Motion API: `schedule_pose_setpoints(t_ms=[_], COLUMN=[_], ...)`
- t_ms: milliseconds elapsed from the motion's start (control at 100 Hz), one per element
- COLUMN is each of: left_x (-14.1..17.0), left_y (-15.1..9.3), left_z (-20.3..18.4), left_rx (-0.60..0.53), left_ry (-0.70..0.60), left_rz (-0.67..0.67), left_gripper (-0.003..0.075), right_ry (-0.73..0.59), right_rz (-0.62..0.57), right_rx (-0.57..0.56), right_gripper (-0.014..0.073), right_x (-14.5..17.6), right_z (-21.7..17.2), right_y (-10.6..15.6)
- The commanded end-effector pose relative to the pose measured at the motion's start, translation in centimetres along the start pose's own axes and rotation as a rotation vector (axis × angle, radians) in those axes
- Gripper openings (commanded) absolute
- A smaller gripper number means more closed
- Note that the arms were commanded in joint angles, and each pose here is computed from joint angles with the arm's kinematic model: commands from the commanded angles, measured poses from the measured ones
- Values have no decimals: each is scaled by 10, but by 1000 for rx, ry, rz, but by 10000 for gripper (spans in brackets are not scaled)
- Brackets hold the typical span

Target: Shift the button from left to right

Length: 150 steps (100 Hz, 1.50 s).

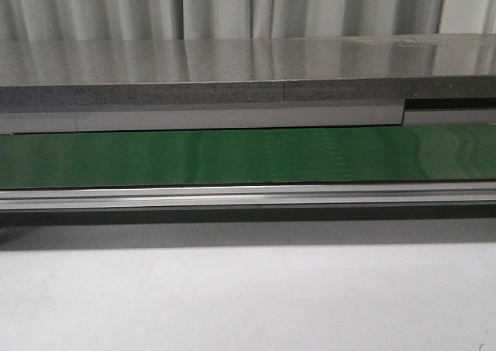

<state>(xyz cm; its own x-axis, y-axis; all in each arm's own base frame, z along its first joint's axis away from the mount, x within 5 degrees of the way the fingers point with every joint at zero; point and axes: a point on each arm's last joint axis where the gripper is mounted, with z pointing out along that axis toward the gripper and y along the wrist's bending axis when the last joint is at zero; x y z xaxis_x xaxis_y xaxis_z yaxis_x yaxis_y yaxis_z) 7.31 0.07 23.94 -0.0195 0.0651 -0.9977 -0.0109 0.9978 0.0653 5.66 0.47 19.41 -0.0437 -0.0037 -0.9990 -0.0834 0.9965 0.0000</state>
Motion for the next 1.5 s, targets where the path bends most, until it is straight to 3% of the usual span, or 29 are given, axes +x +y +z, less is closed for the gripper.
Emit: schedule_pose_setpoints(t_ms=[0, 500, 650, 890, 1490], left_x=[-15, -15, -21, -19, 28], left_y=[3, 3, 5, 2, -2], left_z=[0, 0, -1, -1, -19], left_rx=[-25, -25, -53, -9, 8], left_ry=[-88, -88, -151, -164, -199], left_rz=[-12, -12, -12, -79, -130], left_gripper=[-20, -20, -20, -20, -20], right_ry=[-114, -114, -114, -114, -114], right_rz=[-6, -6, -6, -6, -6], right_rx=[3, 3, 3, 3, 3], right_gripper=[-68, -68, -68, -68, -68], right_x=[-13, -13, -13, -13, -13], right_z=[-3, -3, -3, -3, -3], right_y=[0, 0, 0, 0, 0])
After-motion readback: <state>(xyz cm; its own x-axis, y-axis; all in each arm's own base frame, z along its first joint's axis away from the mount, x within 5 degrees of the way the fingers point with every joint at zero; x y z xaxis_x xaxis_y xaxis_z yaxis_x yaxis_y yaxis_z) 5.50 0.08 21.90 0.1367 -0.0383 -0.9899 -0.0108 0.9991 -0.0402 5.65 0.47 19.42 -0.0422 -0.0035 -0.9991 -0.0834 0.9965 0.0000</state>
